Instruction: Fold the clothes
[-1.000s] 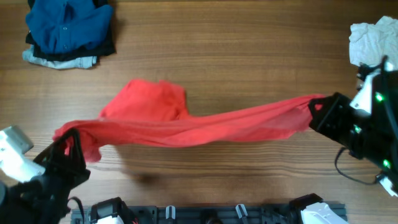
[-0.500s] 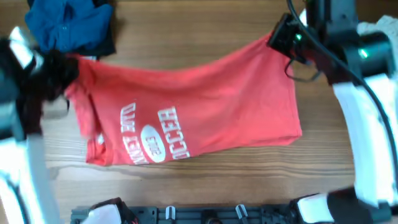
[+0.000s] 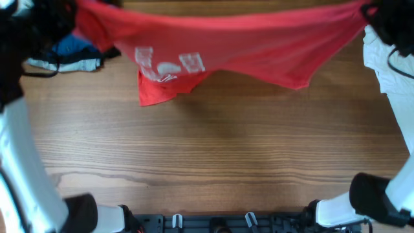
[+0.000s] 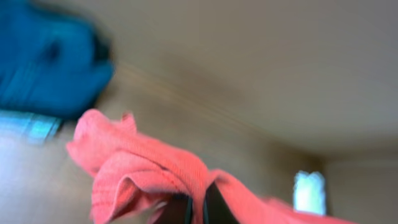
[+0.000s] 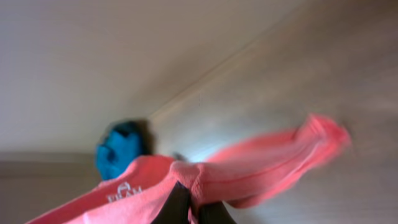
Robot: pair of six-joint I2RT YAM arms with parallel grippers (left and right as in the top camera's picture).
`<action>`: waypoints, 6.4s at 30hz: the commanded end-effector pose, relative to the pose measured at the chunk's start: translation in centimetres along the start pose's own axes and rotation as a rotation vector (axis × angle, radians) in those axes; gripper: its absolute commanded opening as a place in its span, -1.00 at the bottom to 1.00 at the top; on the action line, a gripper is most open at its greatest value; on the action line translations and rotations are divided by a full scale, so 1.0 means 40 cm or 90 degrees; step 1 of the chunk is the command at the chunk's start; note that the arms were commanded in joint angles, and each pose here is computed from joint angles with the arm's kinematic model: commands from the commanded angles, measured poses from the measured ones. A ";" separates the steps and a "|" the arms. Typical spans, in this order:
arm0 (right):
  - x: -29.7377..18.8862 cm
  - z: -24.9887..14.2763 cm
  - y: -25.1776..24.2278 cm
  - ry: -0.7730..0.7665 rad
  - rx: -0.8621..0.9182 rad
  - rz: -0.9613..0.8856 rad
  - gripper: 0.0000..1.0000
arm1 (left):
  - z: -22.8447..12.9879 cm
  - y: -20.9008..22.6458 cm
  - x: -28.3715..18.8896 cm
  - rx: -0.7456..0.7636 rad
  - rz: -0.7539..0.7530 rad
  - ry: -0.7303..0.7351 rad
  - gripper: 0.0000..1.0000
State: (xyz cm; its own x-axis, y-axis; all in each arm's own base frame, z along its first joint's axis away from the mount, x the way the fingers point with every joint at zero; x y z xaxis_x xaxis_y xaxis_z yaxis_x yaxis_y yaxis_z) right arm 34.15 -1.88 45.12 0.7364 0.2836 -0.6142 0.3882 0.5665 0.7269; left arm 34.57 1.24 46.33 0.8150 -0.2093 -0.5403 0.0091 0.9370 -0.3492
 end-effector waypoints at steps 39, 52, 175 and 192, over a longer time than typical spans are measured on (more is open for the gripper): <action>0.317 -0.072 -0.274 0.215 -0.004 -0.255 -0.91 | -0.312 0.151 0.348 -0.061 0.129 0.490 -0.92; 0.279 -0.246 -0.487 0.294 0.022 -0.498 -0.91 | -0.679 0.085 0.293 -0.008 0.146 0.814 -0.92; 0.310 -0.531 -0.906 0.200 0.424 -0.638 -0.91 | -1.066 0.274 0.120 -0.305 0.348 0.745 -0.92; 0.278 -0.299 -0.657 0.050 0.333 -0.421 -0.92 | -0.650 0.204 0.238 -0.226 0.176 0.241 -0.92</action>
State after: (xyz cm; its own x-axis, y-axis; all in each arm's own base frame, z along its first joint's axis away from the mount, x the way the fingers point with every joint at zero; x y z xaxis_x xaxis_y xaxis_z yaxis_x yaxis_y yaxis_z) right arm 24.58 -4.57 15.81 0.2249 0.0566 -0.9727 0.9524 0.1980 0.2317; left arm 25.82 -0.97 18.38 0.4660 -0.1546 -0.8712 -0.4100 0.8348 -0.3674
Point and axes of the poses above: each gripper's point midway between its finger pads, its own x axis out along the fingers, its own y axis along the line the jaws close on, z = x × y, the point moved 4 cm from there along -x, back along the fingers, and after that the axes turned 15 degrees about x, right-handed, at the moved point
